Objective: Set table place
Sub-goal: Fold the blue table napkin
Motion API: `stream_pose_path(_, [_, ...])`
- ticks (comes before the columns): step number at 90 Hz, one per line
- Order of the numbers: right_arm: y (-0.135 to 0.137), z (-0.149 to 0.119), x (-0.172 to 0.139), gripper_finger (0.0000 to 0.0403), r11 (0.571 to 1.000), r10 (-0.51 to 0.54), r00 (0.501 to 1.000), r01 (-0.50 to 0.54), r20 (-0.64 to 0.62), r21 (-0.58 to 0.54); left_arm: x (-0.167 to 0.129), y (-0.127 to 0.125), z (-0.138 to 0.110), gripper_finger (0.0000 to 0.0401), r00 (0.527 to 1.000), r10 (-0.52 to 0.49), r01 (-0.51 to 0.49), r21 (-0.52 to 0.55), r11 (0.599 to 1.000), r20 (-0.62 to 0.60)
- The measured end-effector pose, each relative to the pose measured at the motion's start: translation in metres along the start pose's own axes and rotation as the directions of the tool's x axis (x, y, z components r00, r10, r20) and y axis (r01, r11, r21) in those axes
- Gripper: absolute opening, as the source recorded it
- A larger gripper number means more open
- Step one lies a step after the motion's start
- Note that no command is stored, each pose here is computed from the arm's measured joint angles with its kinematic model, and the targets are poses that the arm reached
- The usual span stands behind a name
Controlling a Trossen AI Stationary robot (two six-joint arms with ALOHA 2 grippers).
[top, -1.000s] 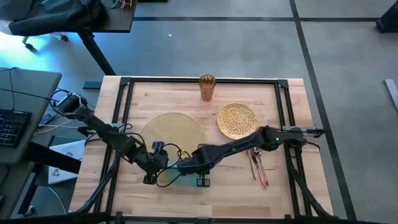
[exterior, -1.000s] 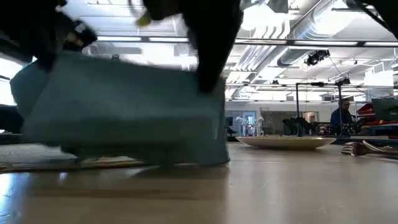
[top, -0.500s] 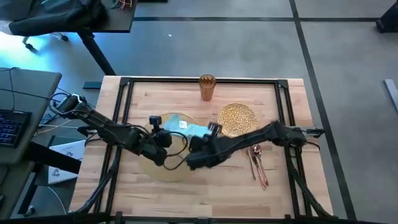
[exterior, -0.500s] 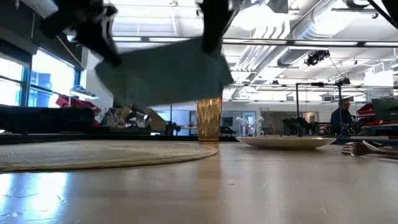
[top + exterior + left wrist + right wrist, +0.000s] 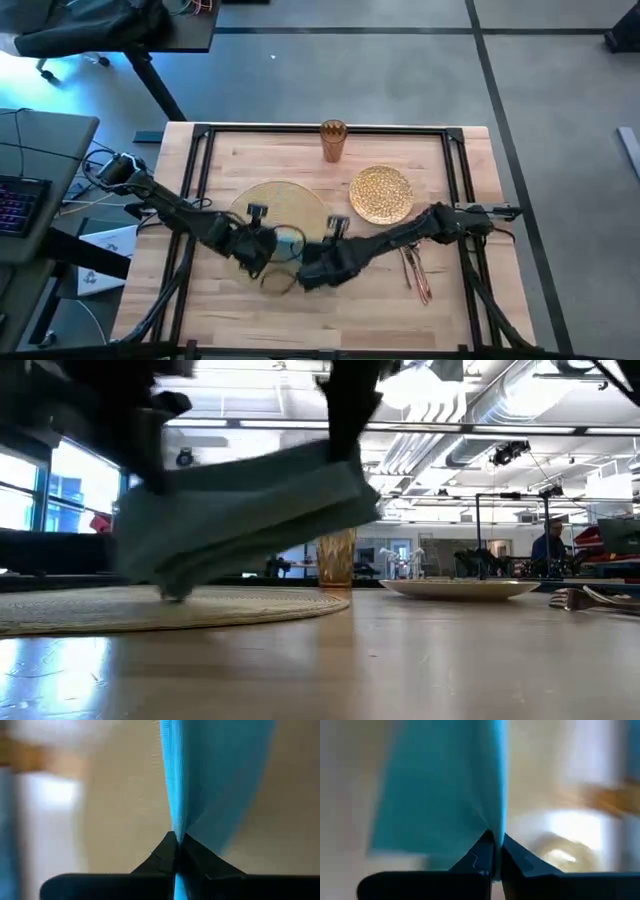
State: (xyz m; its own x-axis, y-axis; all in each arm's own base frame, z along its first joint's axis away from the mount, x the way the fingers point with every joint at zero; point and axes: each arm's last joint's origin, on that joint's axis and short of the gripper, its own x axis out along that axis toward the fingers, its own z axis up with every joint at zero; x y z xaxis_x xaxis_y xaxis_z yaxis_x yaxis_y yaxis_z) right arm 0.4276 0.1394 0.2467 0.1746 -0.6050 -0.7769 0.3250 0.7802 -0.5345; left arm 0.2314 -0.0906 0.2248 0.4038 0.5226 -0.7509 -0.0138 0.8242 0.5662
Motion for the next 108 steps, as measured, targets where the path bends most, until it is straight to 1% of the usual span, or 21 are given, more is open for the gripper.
stream_pose_path(3, [-0.001,0.002,0.004,0.0000,0.999,-0.023,1.000,0.022,0.019,0.037,0.001,0.002,-0.002,0.0000,0.996,0.085,-0.084,-0.024,0.996,0.008])
stream_pose_path(5, [0.000,0.004,0.005,0.0000,0.998,-0.016,0.999,0.014,0.038,0.053,0.002,0.002,-0.003,0.0000,0.993,0.120,-0.119,-0.042,0.992,0.017])
stream_pose_path(8, [0.004,0.006,0.006,0.0000,0.998,-0.002,0.998,-0.002,0.061,0.068,0.003,0.001,-0.003,0.0000,0.990,0.135,-0.132,-0.072,0.989,0.031])
stream_pose_path(12, [0.014,0.006,0.009,0.0000,0.997,0.030,0.996,-0.035,0.080,0.064,0.007,-0.003,-0.002,0.0000,0.991,0.121,-0.115,-0.110,0.987,0.055])
stream_pose_path(17, [0.032,0.001,0.020,0.0000,0.996,0.072,0.995,-0.075,0.073,0.039,0.012,-0.014,-0.006,0.0000,0.996,0.056,-0.048,-0.117,0.992,0.066])
stream_pose_path(27, [0.073,-0.015,0.042,0.0000,0.976,0.219,0.975,-0.219,0.030,-0.002,0.020,-0.042,-0.021,0.0000,0.994,-0.093,0.097,-0.080,0.992,0.055])
stream_pose_path(32, [0.086,-0.019,0.047,0.0000,0.952,0.305,0.952,-0.306,0.036,0.010,0.022,-0.053,-0.030,0.0000,0.989,-0.147,0.149,-0.070,0.986,0.024])
stream_pose_path(40, [0.103,-0.026,0.048,0.0000,0.897,0.439,0.897,-0.441,0.043,0.034,0.025,-0.069,-0.041,0.0001,0.971,-0.240,0.238,-0.105,0.966,-0.009])
stream_pose_path(45, [0.109,-0.029,0.050,0.0000,0.877,0.475,0.879,-0.477,0.042,0.054,0.023,-0.078,-0.045,0.0001,0.950,-0.312,0.307,-0.107,0.946,-0.031])
stream_pose_path(52, [0.112,-0.031,0.046,0.0000,0.869,0.487,0.873,-0.488,0.040,0.083,0.016,-0.087,-0.047,0.0001,0.917,-0.399,0.395,-0.090,0.914,-0.031])
stream_pose_path(63, [0.116,-0.029,0.034,0.0007,0.838,0.536,0.842,-0.539,0.056,0.090,0.006,-0.097,-0.050,0.0002,0.890,-0.456,0.455,-0.060,0.889,-0.022])
stream_pose_path(69, [0.114,-0.026,0.028,0.0025,0.821,0.564,0.824,-0.566,0.042,0.078,0.001,-0.096,-0.055,0.0009,0.887,-0.458,0.455,-0.062,0.889,-0.065])
stream_pose_path(74, [0.114,-0.020,0.021,0.0047,0.789,0.606,0.793,-0.610,0.068,0.076,-0.004,-0.095,-0.056,0.0019,0.886,-0.457,0.452,-0.076,0.889,-0.082])
stream_pose_path(83, [0.114,-0.015,0.010,0.0099,0.740,0.671,0.739,-0.673,0.062,0.002,-0.015,-0.091,-0.057,0.0043,0.875,-0.474,0.465,-0.099,0.880,-0.103])
stream_pose_path(87, [0.114,-0.013,0.005,0.0123,0.707,0.707,0.705,-0.706,0.050,-0.034,-0.019,-0.090,-0.058,0.0056,0.855,-0.505,0.494,-0.111,0.862,-0.116])
stream_pose_path(91, [0.112,-0.010,-0.001,0.0146,0.666,0.745,0.666,-0.743,0.032,-0.058,-0.023,-0.090,-0.059,0.0067,0.825,-0.551,0.536,-0.133,0.834,-0.129])
stream_pose_path(94, [0.111,-0.008,-0.006,0.0160,0.646,0.764,0.645,-0.762,0.032,-0.057,-0.026,-0.089,-0.060,0.0075,0.801,-0.582,0.563,-0.158,0.811,-0.140])
stream_pose_path(97, [0.107,-0.006,-0.009,0.0174,0.641,0.767,0.640,-0.767,0.038,-0.035,-0.030,-0.088,-0.061,0.0082,0.775,-0.613,0.586,-0.187,0.789,-0.155])
stream_pose_path(100, [0.104,-0.005,-0.009,0.0183,0.646,0.763,0.645,-0.763,0.038,-0.008,-0.032,-0.087,-0.063,0.0089,0.750,-0.637,0.601,-0.222,0.768,-0.176])
stream_pose_path(104, [0.098,-0.002,-0.007,0.0192,0.664,0.746,0.665,-0.747,0.043,0.029,-0.036,-0.086,-0.067,0.0096,0.725,-0.656,0.602,-0.270,0.752,-0.210])
stream_pose_path(108, [0.091,0.001,-0.002,0.0196,0.691,0.718,0.694,-0.720,0.048,0.070,-0.039,-0.085,-0.071,0.0101,0.716,-0.658,0.583,-0.318,0.748,-0.235])
